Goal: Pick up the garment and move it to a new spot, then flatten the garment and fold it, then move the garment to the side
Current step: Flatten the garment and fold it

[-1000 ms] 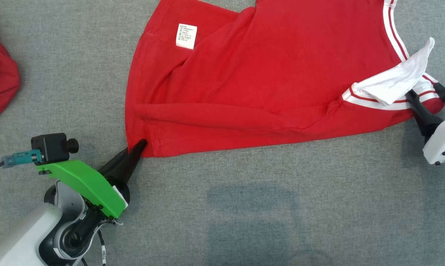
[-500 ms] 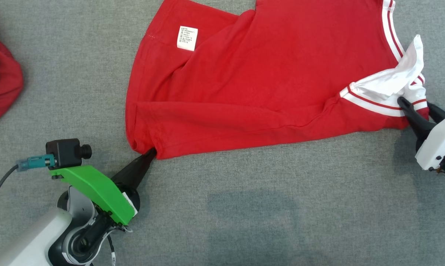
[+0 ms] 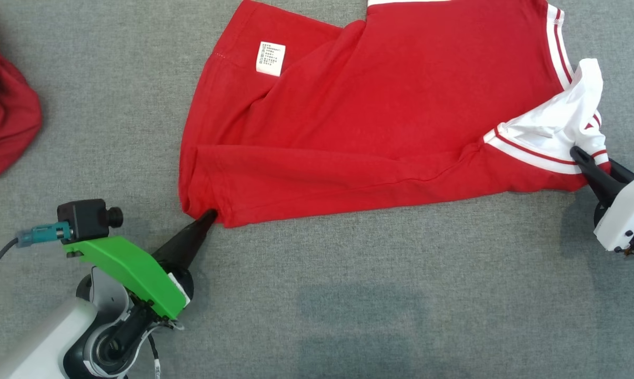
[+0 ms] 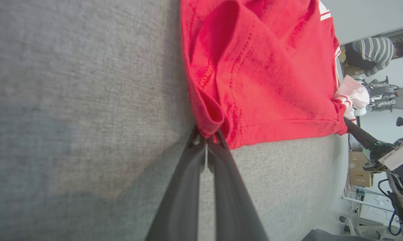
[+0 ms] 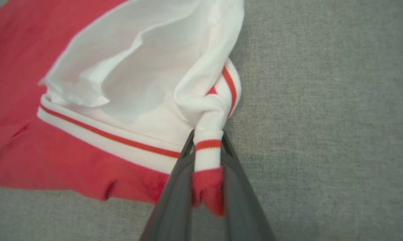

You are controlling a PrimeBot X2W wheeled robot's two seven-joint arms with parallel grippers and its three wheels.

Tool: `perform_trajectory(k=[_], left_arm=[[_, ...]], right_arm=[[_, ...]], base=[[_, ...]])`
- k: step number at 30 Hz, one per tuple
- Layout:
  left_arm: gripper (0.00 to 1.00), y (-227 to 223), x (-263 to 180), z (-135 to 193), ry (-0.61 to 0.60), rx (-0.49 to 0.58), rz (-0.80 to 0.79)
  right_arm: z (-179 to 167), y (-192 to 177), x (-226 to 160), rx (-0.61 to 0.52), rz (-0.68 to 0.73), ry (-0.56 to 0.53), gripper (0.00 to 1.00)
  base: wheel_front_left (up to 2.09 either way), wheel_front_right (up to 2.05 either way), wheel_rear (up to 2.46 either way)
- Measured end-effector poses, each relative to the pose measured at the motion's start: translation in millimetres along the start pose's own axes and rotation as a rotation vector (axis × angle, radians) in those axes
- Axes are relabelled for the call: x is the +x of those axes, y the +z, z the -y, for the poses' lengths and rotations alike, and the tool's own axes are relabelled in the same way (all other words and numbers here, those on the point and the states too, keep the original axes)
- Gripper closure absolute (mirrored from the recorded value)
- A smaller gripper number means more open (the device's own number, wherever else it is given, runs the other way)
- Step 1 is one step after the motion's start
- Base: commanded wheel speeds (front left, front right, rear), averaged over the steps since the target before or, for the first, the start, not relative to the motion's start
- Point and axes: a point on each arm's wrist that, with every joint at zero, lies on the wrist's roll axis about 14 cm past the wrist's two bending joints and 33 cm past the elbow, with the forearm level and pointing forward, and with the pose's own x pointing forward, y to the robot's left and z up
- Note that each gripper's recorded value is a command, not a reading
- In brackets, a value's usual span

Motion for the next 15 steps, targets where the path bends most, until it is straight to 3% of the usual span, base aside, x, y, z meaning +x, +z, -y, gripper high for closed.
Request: perform_trajectory(k=[2, 3, 4, 5, 8, 15], left_arm=[[1.00, 2.5, -0.5, -1.7, 0.008, 0.000, 0.012], [0.94, 5.6, -1.3, -5.2, 0.023, 0.002, 0.025], [0.55, 8.7, -2.5, -10.5, 0.044, 0.009, 0.039], [0.00, 10.5, -3.7, -15.2, 0.063, 0.024, 0.046], [0.00, 12.6, -5.9, -21.0, 0.086, 0.029, 0.069], [0.00, 18.4, -12.9, 4.0, 0.015, 0.113, 0.096]], right_arm=[[-0.2, 0.9, -0.6, 0.002, 0.004, 0.001, 1.00], [-0.2, 1.7, -1.3, 0.004, 0.006, 0.002, 1.00], [-0.2, 2.1, -2.0, 0.004, 0.008, 0.002, 1.00], [-0.1, 2.1, -2.7, 0.004, 0.009, 0.001, 1.00], [0.0, -1.0, -4.3, 0.004, 0.003, 0.001, 1.00], [-0.2, -6.0, -2.6, 0.006, -0.004, 0.003, 1.00]], base=[[0.00, 0.00, 0.00], [0.00, 0.00, 0.00], [0.00, 0.00, 0.00], [0.00, 0.00, 0.00], [0.00, 0.00, 0.00], [0.00, 0.00, 0.00]])
